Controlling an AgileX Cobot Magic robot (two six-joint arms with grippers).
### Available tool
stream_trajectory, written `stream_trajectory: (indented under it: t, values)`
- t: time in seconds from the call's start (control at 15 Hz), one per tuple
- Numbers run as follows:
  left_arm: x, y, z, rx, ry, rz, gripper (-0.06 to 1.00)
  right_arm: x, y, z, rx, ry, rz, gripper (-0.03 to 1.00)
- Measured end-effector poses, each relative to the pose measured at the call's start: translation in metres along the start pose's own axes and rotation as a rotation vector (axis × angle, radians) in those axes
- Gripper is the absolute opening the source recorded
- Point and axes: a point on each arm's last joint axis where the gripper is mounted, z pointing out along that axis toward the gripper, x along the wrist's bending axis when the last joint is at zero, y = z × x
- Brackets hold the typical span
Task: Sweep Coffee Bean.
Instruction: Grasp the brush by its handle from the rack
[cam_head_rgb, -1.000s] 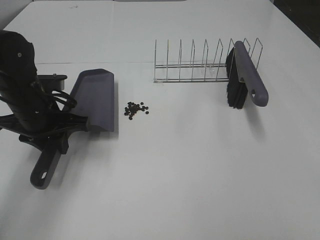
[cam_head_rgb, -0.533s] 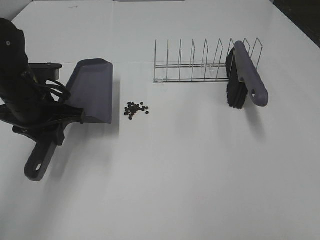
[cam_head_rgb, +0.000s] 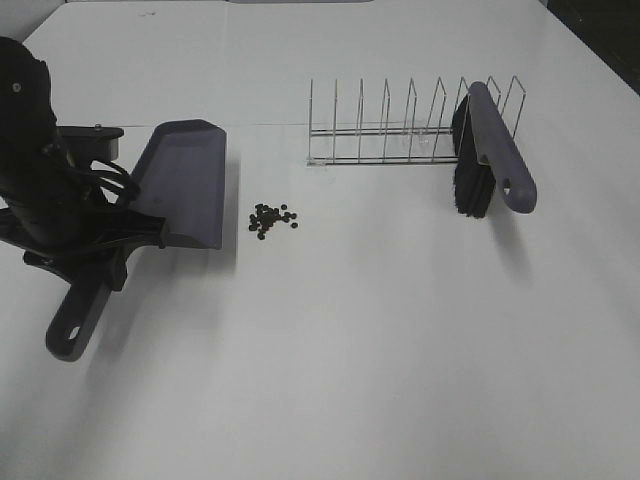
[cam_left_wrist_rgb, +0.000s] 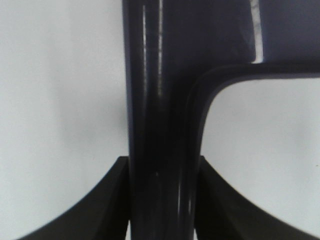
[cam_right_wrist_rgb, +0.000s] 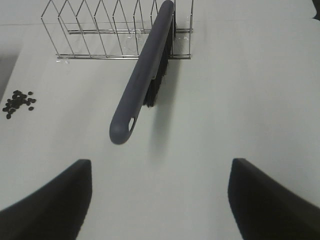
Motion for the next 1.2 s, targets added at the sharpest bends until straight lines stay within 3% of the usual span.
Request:
stream_trajectory:
  t: [0.27, 0.47, 0.6, 0.67, 0.8, 1.0, 1.2]
  values:
    - [0.0, 0.0, 0.0, -0.001, 0.003, 0.003, 0.32, -0.005, 0.083, 0.076, 0.079, 0.021, -0.029, 0.64]
    - [0.0, 0.0, 0.0, -0.001, 0.003, 0.004, 0.32, -0.008, 0.121, 0.137, 0.188, 0.037, -0.036, 0.61]
    - [0.0, 0.0, 0.0, -0.001, 0.003, 0.004, 0.32, -0.01, 0.132, 0.177, 0.285, 0.05, -0.035, 0.58]
    - [0.0, 0.0, 0.0, -0.001, 0.003, 0.004, 0.32, -0.01, 0.134, 0.219, 0.359, 0.063, -0.038, 0.58]
    - [0.0, 0.0, 0.0, -0.001, 0.003, 0.004, 0.32, -0.005, 0.138, 0.236, 0.366, 0.071, -0.049, 0.58]
    - [0.0, 0.0, 0.0, -0.003, 0.002, 0.003, 0.32, 0.02, 0.144, 0.279, 0.367, 0.102, -0.101, 0.57]
    - [0.0, 0.0, 0.0, -0.003, 0.001, 0.002, 0.32, 0.024, 0.131, 0.324, 0.453, 0.071, -0.129, 0.54]
